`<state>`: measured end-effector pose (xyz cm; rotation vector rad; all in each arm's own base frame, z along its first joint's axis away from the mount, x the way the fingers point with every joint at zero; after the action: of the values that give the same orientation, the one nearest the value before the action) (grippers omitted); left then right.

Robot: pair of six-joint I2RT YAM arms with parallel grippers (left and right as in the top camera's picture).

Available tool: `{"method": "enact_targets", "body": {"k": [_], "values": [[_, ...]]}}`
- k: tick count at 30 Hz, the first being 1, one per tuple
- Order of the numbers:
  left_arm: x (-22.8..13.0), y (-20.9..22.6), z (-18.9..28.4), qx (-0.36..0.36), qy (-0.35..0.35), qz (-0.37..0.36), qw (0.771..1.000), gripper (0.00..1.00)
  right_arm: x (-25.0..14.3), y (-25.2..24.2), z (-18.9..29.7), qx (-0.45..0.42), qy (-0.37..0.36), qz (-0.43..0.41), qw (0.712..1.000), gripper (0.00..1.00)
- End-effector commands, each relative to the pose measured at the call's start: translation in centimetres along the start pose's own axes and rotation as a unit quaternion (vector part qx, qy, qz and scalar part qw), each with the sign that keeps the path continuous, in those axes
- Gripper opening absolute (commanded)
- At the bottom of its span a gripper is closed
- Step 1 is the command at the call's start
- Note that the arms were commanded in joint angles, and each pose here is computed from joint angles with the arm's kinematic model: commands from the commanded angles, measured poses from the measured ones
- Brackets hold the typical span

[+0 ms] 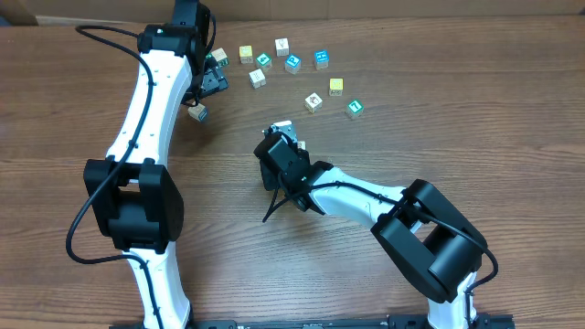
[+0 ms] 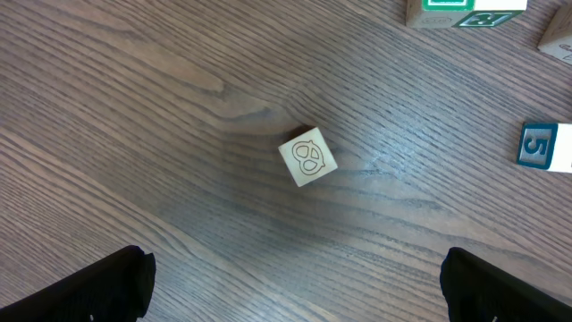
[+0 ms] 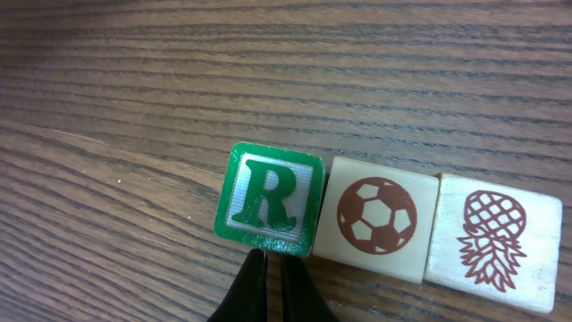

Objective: Form a horizontal line

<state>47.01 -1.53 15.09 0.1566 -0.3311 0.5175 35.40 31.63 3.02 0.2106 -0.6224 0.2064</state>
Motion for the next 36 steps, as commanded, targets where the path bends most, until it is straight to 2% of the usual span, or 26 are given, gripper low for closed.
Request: {"method": "enact_targets", "body": {"k": [1,9,18,21,22,23,24,26,29,33,36], "values": [[0.7,-0.1,1.5,-0.013,-0.015,0.001,1.0,1.0,0.0,-0.4,-0.3,-0.007,-0.004,0.0,1.0,0.04],[0.7,-0.1,1.5,-0.013,-0.015,0.001,1.0,1.0,0.9,-0.1,1.5,-0.004,0.002,0.001,1.0,0.04],[0.7,-0.1,1.5,-0.013,-0.015,0.001,1.0,1.0,11.1,-2.1,12.4,-0.011,-0.041,-0.042,0.998,0.04],[0.7,-0.1,1.5,-0.013,-0.015,0.001,1.0,1.0,14.9,-4.0,15.7,-0.022,-0.048,-0.043,0.998,0.21],[0.7,-0.1,1.5,-0.013,-0.015,0.001,1.0,1.0,16.1,-4.8,16.7,-0.023,-0.055,-0.043,0.997,0.3],[0.7,-0.1,1.5,-0.013,-0.015,0.001,1.0,1.0,17.1,-5.5,17.4,-0.022,-0.062,-0.043,0.997,0.45],[0.7,-0.1,1.5,-0.013,-0.015,0.001,1.0,1.0,17.9,-6.2,17.9,-0.024,-0.069,-0.045,0.996,0.53],[0.7,-0.1,1.5,-0.013,-0.015,0.001,1.0,0.99,19.1,-8.1,18.3,-0.035,-0.082,-0.05,0.995,0.6],[0.7,-0.1,1.5,-0.013,-0.015,0.001,1.0,1.0,19.5,-10.6,17.5,-0.053,-0.078,-0.064,0.994,0.66],[0.7,-0.1,1.5,-0.013,-0.015,0.001,1.0,1.0,18.9,-12.5,14.9,-0.057,-0.049,-0.08,0.994,0.66],[0.7,-0.1,1.5,-0.013,-0.015,0.001,1.0,1.0,18.1,-12.6,12.0,-0.05,-0.023,-0.056,0.997,0.66]]}}
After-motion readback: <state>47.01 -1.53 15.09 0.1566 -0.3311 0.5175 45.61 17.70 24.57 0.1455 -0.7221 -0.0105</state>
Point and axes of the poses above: each gripper's point midway between its finger pads, its own z axis back along the fingers, its own y axis along the line the jaws close on, x = y × z, the point moved 2 cm from there along z, back along the fingers
